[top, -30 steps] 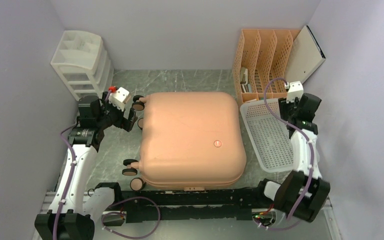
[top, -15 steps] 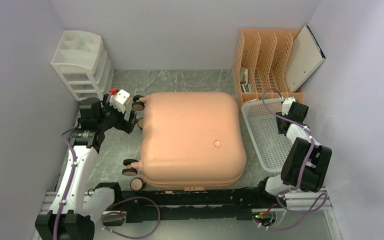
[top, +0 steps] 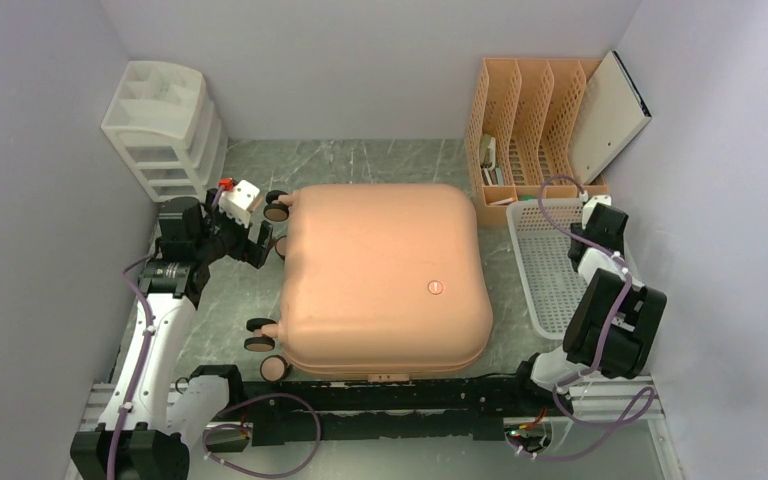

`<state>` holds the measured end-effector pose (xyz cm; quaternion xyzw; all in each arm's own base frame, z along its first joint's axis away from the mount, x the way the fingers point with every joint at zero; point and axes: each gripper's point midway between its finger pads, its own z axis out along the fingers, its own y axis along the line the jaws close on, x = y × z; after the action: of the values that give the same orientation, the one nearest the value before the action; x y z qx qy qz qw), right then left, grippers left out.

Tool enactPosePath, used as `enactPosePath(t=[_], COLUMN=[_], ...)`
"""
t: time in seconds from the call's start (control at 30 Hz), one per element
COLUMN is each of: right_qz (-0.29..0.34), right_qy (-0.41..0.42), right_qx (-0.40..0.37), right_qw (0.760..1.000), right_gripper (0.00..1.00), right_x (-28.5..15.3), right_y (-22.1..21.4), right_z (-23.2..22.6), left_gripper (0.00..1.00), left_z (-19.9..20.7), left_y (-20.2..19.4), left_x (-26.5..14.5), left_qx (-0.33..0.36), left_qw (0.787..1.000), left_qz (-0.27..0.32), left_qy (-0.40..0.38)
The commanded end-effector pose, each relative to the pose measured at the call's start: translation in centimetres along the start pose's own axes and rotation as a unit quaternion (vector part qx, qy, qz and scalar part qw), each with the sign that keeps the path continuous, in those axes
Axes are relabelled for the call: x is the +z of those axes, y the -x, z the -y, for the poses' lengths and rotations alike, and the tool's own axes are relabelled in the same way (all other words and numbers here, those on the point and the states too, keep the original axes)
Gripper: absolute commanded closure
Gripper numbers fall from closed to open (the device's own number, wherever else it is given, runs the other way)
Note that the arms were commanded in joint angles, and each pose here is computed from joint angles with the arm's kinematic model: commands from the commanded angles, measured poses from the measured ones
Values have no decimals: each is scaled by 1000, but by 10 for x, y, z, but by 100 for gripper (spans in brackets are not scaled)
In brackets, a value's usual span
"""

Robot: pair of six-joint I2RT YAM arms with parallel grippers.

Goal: Open, take out, and arrange the luggage
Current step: Adjust the bin at the center of the board.

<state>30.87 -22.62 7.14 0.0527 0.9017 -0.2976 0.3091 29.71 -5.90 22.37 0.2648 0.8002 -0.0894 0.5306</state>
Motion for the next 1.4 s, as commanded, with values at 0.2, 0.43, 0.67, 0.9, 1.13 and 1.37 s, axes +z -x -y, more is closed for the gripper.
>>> enactPosePath(t=[0.2, 0.43, 0.67, 0.9, 1.13, 1.37], right_qz=[30, 42, 118, 149, 76, 26], right_qy=[-88, -133, -97, 67, 80, -3], right_qx=[25, 16, 3, -11, -21, -36], right_qw=[995, 990, 988, 986, 994, 999], right_gripper=[39, 39, 39, 41, 42, 42], right_x=[-4, -6, -37, -66, -29, 2], right_y=[39, 40, 65, 70, 40, 17], right_z=[50, 66, 63, 1, -21, -2], left_gripper=[4, 3, 3, 4, 3, 3], left_z=[2, 3, 4, 4, 4, 5], left_y=[12, 12, 11, 9, 9, 9], left_x=[-4, -5, -4, -2, -3, -3], left_qx=[9, 8, 7, 5, 5, 5], left_qw=[1000, 1000, 1000, 1000, 1000, 1000], left_qz=[25, 26, 26, 23, 23, 25], left_qy=[-1, -3, -5, -8, -6, -10])
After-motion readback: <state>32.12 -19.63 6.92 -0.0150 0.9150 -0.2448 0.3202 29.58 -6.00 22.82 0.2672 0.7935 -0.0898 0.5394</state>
